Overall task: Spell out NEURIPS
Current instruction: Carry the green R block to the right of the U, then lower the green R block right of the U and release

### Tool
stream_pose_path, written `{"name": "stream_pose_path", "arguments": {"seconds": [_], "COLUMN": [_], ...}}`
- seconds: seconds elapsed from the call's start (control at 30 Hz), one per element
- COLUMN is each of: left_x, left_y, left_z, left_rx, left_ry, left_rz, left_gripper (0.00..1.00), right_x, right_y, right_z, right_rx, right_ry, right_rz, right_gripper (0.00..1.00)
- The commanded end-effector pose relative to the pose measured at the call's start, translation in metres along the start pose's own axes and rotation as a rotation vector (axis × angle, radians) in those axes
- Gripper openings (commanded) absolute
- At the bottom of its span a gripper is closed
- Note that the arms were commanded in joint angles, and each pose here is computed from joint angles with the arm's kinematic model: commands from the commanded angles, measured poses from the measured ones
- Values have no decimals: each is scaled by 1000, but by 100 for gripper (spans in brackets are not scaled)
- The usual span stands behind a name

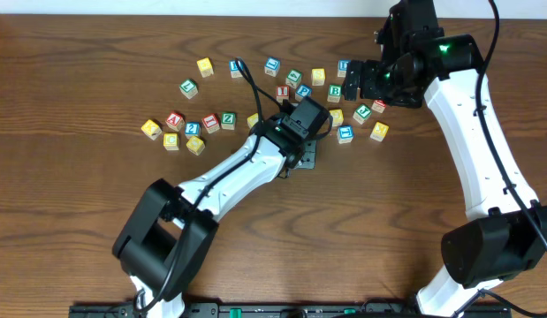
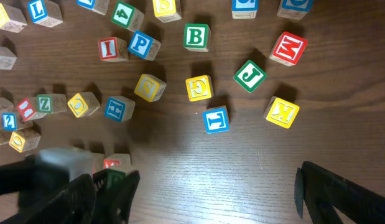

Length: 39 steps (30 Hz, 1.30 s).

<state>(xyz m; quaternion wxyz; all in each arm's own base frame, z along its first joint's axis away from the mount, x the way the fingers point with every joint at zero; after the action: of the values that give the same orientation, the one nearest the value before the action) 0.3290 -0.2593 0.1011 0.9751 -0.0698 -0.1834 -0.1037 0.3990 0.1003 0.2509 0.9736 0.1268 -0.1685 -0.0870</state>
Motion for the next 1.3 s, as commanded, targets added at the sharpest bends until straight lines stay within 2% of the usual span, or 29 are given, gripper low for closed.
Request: {"name": "stream_pose_path", "arguments": {"seconds": [0.0,0.27,0.83,1.27], "left_x": [-7,-15,-18,-18], "left_y": [5,7,13,14], "left_z": [-18,-41,-41,-41], "left_rx": [38,58,99,110], "left_ry": [29,66,71,71], "left_rz": [33,44,86,57], "left_gripper": [27,27,27,29], "right_x": [-3,-3,-3,-3], "right_y": [3,3,3,3], "right_z": [1,1,1,1], "right_rx": [8,8,8,8], "right_ry": [5,5,5,5], "right_rz": [-4,-4,-4,-4], "right_gripper": [99,99,99,99]}}
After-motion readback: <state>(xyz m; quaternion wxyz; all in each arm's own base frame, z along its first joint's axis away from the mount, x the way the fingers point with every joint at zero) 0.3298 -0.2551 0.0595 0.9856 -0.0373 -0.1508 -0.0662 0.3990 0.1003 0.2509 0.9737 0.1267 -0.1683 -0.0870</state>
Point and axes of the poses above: each gripper's point midway between its finger pads, its own z axis back along the fingers, its own y axis along the line the jaws close on, x = y × z, the point moved 5 cm from there along z, back along the fingers, and after that the axes turned 6 degrees about -z, right-handed, at the moved point
